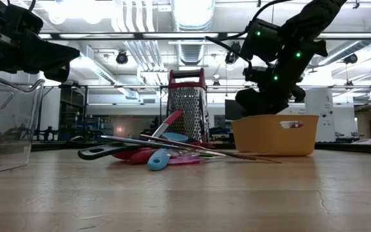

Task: Pick & Place Kitchen Items
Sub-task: Put the blue table knife into the yellow bin, then put the gold table knife into the yellow bin

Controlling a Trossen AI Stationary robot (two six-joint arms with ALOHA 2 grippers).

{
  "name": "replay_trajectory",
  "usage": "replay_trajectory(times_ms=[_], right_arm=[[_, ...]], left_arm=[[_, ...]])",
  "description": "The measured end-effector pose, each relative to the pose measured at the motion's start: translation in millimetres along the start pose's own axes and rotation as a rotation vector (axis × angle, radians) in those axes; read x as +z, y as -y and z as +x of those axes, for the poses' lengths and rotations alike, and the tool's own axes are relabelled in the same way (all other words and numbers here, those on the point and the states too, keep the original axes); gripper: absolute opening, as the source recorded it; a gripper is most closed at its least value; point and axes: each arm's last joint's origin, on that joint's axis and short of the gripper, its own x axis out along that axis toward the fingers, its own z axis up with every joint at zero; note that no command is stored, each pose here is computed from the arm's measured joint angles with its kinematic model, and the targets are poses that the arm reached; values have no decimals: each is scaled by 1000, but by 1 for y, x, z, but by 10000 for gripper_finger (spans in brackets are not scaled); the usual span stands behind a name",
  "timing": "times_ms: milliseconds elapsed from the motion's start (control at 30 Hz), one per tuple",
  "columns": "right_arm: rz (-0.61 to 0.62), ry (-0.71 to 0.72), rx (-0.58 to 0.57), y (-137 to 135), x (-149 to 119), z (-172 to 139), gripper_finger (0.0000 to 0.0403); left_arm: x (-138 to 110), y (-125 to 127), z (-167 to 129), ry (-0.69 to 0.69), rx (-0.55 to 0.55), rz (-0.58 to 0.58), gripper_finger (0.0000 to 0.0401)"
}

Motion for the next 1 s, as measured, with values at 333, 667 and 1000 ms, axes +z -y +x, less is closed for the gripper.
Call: replay_trajectory(times_ms=[333, 667, 1000], right_arm=[[-3, 3, 3, 1, 0, -2, 134], [-49, 62, 73, -13, 16, -21, 162], [-168, 135, 375, -48, 24, -58, 187]], left_arm=[[0, 0, 0, 0, 0, 0, 39], [0, 0, 0, 0, 0, 0, 39], [0, 0, 0, 0, 0, 0, 39]])
